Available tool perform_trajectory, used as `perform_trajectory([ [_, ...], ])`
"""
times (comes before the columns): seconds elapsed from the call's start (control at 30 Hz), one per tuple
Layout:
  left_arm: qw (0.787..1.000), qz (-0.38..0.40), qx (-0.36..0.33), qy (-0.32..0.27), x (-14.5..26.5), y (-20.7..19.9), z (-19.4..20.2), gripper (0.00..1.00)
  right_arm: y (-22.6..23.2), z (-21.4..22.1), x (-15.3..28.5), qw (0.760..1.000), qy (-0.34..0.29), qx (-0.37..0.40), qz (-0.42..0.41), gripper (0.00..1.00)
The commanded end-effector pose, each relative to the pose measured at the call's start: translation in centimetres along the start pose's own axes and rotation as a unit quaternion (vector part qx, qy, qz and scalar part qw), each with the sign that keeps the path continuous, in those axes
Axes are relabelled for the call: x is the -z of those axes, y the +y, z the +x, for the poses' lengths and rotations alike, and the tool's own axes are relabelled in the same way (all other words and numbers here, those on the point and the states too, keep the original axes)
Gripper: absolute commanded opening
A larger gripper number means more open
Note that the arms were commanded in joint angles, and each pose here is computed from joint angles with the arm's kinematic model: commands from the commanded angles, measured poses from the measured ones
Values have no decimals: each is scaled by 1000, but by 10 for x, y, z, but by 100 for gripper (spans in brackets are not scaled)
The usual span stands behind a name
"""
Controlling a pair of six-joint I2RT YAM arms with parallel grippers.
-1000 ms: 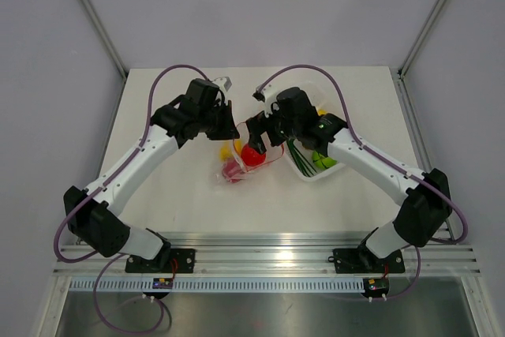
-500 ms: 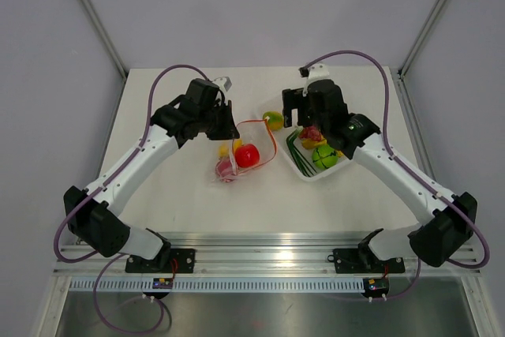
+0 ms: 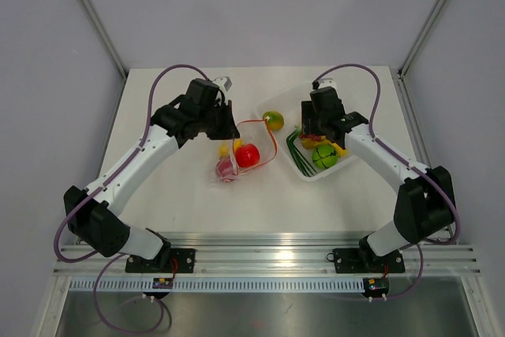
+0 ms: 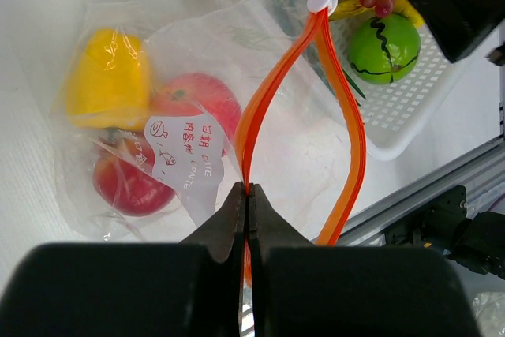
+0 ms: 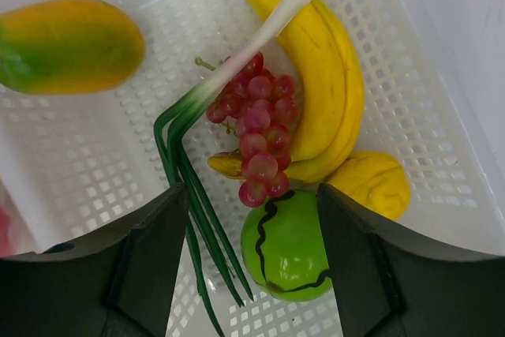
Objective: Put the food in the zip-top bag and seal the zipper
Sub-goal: Pick up the fake fruit from the bin.
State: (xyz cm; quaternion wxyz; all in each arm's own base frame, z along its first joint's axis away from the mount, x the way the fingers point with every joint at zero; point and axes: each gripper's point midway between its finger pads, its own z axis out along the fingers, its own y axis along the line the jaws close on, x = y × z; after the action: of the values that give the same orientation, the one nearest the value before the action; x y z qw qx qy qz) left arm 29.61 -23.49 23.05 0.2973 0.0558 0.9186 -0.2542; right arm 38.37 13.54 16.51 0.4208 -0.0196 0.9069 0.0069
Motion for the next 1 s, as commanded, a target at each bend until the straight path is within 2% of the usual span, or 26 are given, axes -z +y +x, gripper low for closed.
perform_trajectory([
  [0.0,999,30,-7,-27,10,-13,-10,0,0,7,-25,1000,9,10,18,73],
  [0.2,999,27,-10,-27,13,-11,-8,0,-9,29,-63,997,40,35,54,70],
  [0.43,999,26,-9,-23,12,-10,-6,0,-7,29,-77,997,41,32,57,51],
  [0.57,999,27,-9,-23,11,-11,-6,0,-6,20,-68,998,27,19,54,37],
  [0.6,999,27,-8,-22,11,-11,-6,0,-6,19,-65,998,24,16,51,30],
  [0.63,999,28,-9,-21,10,-11,-6,0,-6,18,-62,998,22,14,50,29],
  [0.97,999,33,-7,-18,6,-11,-4,0,-4,3,-40,1000,1,1,30,30],
])
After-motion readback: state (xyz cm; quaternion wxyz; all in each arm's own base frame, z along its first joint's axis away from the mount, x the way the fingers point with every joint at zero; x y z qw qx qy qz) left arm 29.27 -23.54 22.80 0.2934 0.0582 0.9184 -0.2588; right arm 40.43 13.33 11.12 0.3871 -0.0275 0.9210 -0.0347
